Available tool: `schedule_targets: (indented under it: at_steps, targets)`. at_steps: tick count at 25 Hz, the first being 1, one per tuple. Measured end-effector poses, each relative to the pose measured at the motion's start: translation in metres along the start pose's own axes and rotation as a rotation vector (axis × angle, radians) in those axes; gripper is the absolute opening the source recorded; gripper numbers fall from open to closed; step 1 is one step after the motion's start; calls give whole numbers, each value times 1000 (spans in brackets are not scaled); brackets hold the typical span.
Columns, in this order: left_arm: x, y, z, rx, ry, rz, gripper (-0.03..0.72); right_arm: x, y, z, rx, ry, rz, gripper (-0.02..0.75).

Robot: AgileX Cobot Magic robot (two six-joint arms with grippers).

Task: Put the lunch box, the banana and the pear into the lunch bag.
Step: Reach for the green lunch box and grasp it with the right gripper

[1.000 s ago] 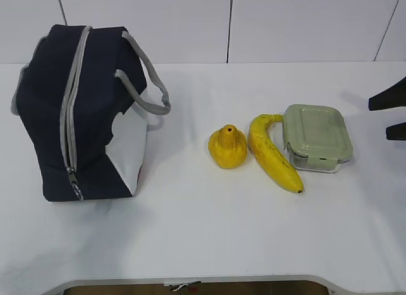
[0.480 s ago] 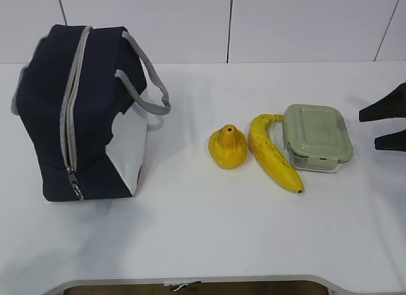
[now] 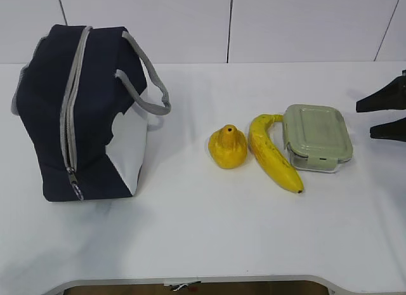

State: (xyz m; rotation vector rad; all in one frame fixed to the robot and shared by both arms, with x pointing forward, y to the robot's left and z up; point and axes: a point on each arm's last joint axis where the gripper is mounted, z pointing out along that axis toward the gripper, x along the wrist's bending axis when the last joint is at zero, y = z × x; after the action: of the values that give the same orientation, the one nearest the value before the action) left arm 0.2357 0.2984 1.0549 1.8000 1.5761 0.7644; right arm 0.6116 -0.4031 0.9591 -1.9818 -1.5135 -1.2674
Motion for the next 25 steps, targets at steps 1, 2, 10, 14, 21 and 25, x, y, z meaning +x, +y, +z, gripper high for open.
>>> schedule_targets:
  at_steps: [1,2,10,14,21,25]
  targets:
    - [0,0,0,0,0,0,246,-2,2,1,0,0,0,591]
    - [0,0,0,0,0,0,246,-4,4,2,0,0,-2,590]
    - [0,0,0,0,0,0,246,-21,17,12,-1,6,11,581]
    - [0,0,0,0,0,0,246,-27,14,26,30,11,22,581]
    - [0,0,-1,-1,1,0,246,-32,14,46,64,27,30,581]
    - [0,0,-1,1,1,0,246,-30,12,55,81,33,27,581]
